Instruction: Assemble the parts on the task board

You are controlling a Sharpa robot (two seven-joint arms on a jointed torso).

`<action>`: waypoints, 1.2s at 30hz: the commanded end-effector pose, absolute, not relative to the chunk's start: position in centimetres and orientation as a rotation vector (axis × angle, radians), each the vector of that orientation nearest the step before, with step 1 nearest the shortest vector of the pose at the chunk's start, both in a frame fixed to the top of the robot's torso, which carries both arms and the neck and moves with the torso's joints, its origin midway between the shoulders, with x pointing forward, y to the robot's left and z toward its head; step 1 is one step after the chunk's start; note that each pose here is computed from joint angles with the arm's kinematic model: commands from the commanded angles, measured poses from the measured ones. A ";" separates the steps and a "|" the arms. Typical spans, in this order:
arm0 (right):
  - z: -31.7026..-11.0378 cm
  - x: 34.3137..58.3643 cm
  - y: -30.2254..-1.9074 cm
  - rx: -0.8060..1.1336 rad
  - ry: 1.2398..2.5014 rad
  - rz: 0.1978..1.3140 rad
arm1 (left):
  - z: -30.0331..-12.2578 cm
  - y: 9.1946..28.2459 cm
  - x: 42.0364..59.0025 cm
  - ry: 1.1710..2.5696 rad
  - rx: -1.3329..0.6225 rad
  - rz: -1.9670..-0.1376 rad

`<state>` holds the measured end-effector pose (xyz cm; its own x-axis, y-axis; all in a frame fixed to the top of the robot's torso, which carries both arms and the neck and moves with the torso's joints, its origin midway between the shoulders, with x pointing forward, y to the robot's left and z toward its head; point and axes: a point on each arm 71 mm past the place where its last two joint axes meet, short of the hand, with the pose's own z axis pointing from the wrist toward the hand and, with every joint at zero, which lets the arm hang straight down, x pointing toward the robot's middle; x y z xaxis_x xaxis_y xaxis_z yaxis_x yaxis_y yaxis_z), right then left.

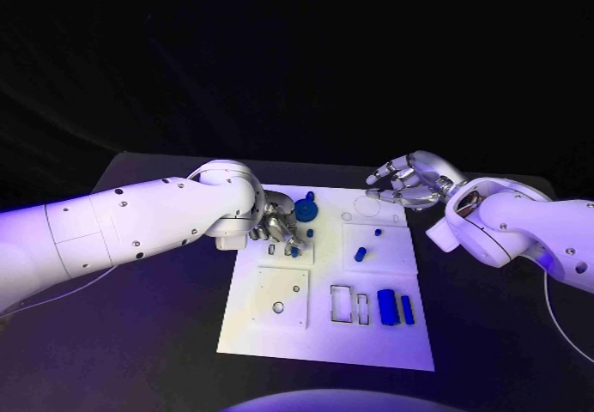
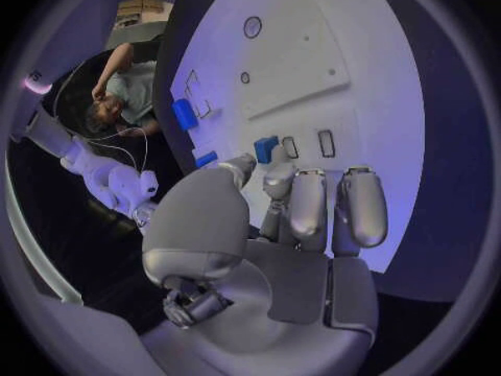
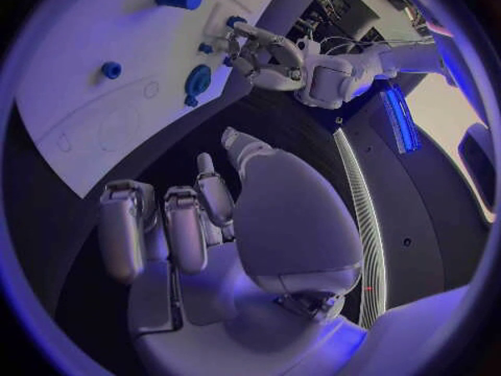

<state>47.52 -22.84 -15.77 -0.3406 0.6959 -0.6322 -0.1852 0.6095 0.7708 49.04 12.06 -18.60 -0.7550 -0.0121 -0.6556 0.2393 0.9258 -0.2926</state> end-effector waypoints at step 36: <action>-15.9 47.4 -22.8 0.410 1.703 0.959 | -18.6 12.3 48.8 2.447 0.014 -0.608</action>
<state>47.45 -22.89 -15.89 -0.3459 0.6937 -0.6317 -0.1812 0.6112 0.7704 48.89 12.57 -18.74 -0.7997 -0.0722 -0.5961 0.1855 0.9145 -0.3596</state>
